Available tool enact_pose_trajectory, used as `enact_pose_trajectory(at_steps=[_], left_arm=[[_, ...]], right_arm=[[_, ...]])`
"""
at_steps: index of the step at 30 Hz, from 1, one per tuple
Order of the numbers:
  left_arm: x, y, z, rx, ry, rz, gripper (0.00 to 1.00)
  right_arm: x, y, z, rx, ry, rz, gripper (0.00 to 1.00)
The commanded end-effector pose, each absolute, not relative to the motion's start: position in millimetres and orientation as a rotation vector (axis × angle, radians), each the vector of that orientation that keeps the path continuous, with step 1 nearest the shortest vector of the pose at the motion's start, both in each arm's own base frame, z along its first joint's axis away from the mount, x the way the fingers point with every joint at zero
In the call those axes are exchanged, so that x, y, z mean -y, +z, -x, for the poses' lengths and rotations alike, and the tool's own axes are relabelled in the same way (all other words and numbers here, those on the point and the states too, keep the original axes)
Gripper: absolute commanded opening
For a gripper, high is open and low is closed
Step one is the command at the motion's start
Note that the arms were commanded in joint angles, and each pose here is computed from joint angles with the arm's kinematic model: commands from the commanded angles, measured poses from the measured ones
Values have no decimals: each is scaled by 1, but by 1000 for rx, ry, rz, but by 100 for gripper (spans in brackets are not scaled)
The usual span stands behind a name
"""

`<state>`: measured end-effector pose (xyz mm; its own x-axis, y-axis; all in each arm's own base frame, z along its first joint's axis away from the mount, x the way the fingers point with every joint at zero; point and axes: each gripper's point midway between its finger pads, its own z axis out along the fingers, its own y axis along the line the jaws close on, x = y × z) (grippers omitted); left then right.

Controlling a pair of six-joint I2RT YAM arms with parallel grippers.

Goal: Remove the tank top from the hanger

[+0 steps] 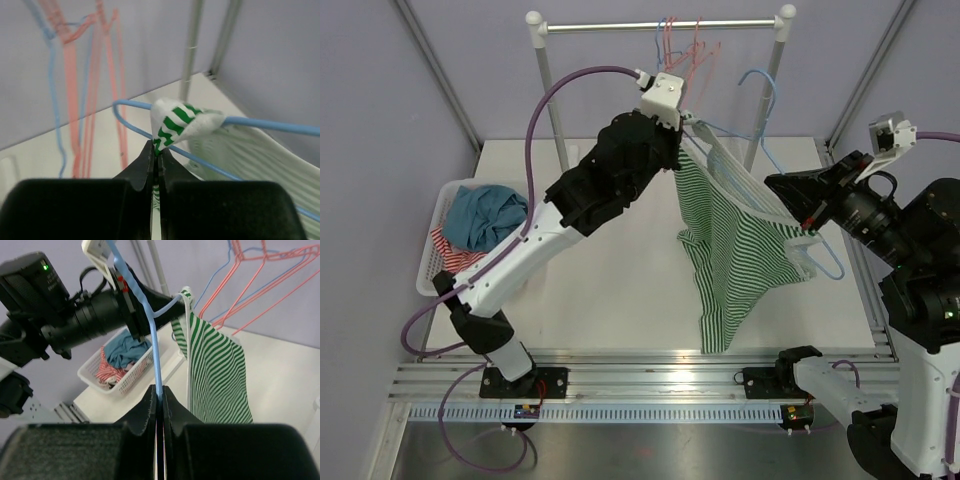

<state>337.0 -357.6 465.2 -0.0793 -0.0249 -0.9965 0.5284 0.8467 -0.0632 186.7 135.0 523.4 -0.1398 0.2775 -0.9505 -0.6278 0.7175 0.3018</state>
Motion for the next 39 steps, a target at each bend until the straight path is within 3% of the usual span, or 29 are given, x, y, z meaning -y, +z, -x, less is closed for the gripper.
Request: enact_pose_trajectory(at_steps=[1,5,12,15,24,30,33,34,36,39], left_arm=[[255,500,-347,-1566,-241,18,0],[178,508,-340,-1573,-154,227,0],[105,504,-326,-1611,-159,370,0],[112,505,-321,-1625,-260,256,0],[196,490,-244,-1573,-776,-314,0],[219,421,-202,-1592,-943,-561,0],[208,393,-215,-1687,-875,-447,0],[203,385,-222,-1728,-831,-403,0],[184,357,-241,-1870,-676,-286,0],[162,326,-254,-1987,-518,-154,0]], right_arm=[[-149,526,-183,-1449,833,450,0],[-158,521,-172,-1419,869,550,0],[-178,538,-143,-1264,1044,682,0],[-188,549,-146,-1197,1162,700,0],[-204,594,-179,-946,1353,733,0],[-188,635,-187,-615,1303,595,0],[-180,637,-194,-604,1158,555,0],[-181,618,-225,-807,1123,467,0],[-161,609,-237,-903,890,402,0],[-130,552,-260,-1225,691,230,0]])
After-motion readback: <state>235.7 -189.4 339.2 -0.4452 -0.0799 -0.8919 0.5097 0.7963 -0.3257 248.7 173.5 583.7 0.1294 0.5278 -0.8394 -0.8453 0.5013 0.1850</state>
